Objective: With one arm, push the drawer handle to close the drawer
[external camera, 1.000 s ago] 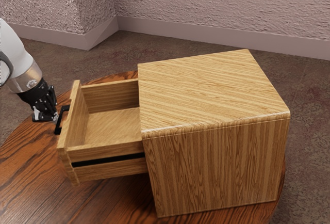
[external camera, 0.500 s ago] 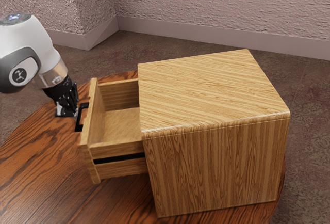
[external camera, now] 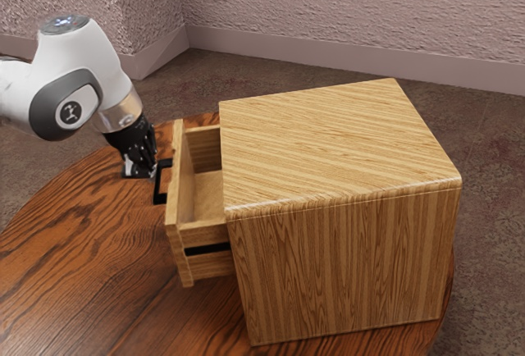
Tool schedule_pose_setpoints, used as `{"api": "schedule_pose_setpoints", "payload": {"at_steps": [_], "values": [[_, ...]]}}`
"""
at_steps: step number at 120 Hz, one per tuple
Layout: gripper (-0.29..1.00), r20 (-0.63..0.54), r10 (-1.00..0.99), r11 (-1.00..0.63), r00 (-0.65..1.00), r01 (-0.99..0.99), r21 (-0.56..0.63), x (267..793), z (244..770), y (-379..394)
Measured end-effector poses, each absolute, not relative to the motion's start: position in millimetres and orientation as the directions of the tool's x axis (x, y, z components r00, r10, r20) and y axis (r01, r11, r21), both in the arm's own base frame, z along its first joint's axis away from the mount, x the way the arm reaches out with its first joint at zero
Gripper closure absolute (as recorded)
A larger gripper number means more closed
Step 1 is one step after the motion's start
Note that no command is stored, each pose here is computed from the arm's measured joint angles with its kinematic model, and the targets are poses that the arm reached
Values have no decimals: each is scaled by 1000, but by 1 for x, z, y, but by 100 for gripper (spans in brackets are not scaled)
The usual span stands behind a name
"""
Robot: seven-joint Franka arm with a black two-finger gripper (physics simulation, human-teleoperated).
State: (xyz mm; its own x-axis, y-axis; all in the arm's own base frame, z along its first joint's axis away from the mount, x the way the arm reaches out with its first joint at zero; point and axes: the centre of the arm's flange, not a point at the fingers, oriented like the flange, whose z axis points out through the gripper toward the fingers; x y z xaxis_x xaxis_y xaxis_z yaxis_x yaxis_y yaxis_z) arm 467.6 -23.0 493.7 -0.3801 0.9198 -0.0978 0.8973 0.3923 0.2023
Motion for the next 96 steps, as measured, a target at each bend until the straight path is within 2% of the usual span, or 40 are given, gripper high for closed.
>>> {"api": "schedule_pose_setpoints", "payload": {"at_steps": [47, 96], "values": [[79, -122, 915, 402, -384, 891, 212, 523, 495, -48], [79, -126, 921, 389, -369, 897, 209, 554, 488, -69]]}}
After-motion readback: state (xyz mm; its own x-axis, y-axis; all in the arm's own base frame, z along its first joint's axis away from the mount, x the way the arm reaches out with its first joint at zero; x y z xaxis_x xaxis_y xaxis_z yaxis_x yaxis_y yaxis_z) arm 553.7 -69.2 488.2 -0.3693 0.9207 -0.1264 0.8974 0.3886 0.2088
